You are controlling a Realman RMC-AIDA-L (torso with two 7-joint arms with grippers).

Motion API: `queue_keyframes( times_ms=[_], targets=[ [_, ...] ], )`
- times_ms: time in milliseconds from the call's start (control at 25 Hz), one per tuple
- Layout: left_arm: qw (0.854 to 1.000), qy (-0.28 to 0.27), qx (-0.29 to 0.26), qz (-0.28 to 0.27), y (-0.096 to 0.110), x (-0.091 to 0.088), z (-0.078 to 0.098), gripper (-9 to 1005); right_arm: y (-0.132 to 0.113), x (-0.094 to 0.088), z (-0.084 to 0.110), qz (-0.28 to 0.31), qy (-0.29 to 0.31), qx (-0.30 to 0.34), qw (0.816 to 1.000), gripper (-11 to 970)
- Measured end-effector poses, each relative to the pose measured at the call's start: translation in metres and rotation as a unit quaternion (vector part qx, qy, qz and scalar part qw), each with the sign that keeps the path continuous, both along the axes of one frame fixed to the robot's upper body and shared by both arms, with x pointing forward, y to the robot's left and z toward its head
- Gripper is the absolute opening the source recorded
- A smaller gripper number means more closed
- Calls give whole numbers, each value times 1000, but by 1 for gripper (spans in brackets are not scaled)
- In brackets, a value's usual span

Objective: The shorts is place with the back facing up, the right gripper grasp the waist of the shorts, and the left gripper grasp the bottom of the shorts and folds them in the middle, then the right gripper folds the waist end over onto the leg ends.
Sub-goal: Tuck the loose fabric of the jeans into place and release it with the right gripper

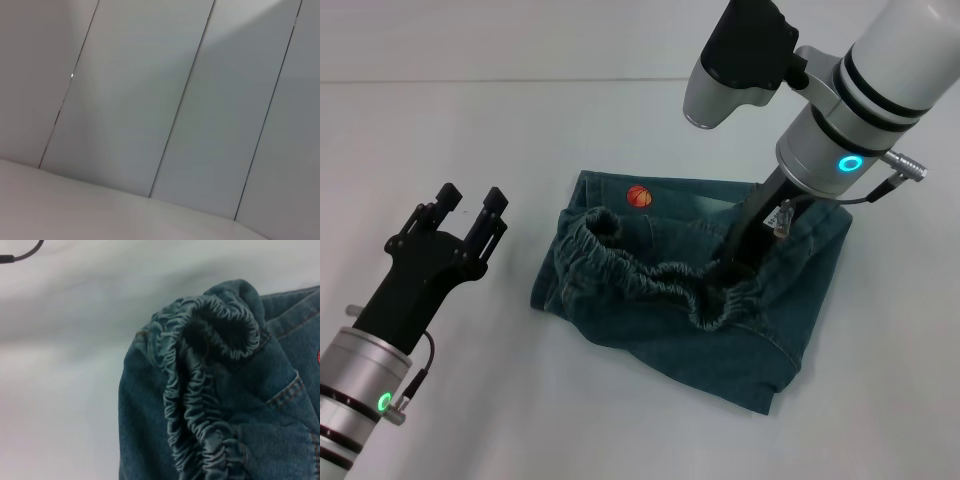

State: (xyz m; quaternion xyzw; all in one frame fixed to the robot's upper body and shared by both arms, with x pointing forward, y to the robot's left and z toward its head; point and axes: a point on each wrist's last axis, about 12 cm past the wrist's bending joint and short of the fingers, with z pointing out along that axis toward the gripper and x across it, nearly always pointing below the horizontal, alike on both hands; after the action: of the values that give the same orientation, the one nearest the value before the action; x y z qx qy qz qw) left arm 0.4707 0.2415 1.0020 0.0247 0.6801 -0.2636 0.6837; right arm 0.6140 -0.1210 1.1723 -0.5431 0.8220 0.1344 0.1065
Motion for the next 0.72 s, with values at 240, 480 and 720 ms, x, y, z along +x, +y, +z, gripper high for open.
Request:
queue_keyframes(
  times_ms=[240, 480, 720],
  targets=[
    [1000, -2, -1, 12, 5, -1, 0, 633, -1, 2, -1, -6, -5, 3, 1000, 252],
    [1000, -3, -2, 18, 8, -1, 0, 632, -2, 7, 2, -13, -18, 9, 1000, 123],
    [1000, -8, -3, 26, 11, -1, 2, 632, -7, 21, 14, -48, -57, 49, 996, 58]
  ],
)
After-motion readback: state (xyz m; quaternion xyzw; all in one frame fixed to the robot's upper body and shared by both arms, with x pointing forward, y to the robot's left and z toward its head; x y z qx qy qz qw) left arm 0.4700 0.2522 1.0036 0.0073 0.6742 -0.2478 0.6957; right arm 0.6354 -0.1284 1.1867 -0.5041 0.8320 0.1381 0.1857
